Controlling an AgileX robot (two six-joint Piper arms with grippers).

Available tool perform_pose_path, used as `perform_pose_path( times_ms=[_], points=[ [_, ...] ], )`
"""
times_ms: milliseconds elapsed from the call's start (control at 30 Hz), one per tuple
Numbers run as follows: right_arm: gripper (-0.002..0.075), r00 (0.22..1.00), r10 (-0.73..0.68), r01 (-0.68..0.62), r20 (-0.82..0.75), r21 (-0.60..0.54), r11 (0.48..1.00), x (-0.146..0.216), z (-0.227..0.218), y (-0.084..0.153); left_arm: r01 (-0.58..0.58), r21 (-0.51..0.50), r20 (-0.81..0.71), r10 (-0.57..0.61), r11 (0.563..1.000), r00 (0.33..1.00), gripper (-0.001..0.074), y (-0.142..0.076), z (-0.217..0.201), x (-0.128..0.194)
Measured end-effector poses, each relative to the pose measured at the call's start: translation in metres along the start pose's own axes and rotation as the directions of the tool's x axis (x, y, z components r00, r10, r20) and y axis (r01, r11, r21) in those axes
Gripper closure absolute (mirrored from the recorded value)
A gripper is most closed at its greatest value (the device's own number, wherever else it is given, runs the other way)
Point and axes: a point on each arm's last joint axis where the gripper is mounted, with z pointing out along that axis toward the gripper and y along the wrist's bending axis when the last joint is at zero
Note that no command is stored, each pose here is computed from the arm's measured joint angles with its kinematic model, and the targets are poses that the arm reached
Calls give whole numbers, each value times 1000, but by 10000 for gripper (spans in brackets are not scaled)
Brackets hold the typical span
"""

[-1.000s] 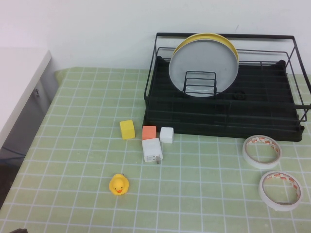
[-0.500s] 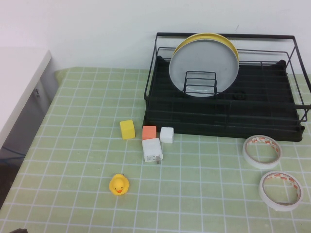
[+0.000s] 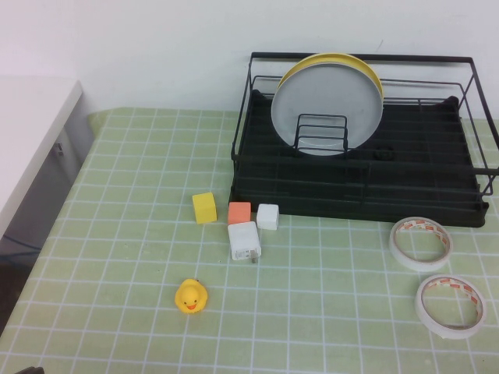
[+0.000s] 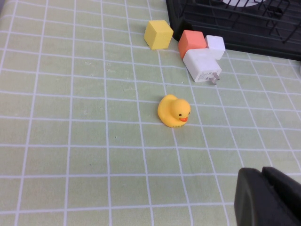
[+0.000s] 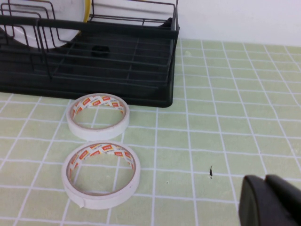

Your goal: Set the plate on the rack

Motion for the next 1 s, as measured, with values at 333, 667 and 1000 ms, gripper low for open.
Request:
perform_pose_path(
  times_ms=[333,667,1000],
  points=[
    [716,1000,1,-1,-2,0,1000,0,0,0,1,0,-2,-1,1000,1000,736,0,0,1],
    [716,1000,3,-3,-6,-1,1000,1,0,0,34,-172,179,-2,984,984,736,30,11,34],
    [716,1000,5,-5,-6,-2,1000,0,0,0,47,-220,302,22,974,953,736,43,19,54]
  ],
)
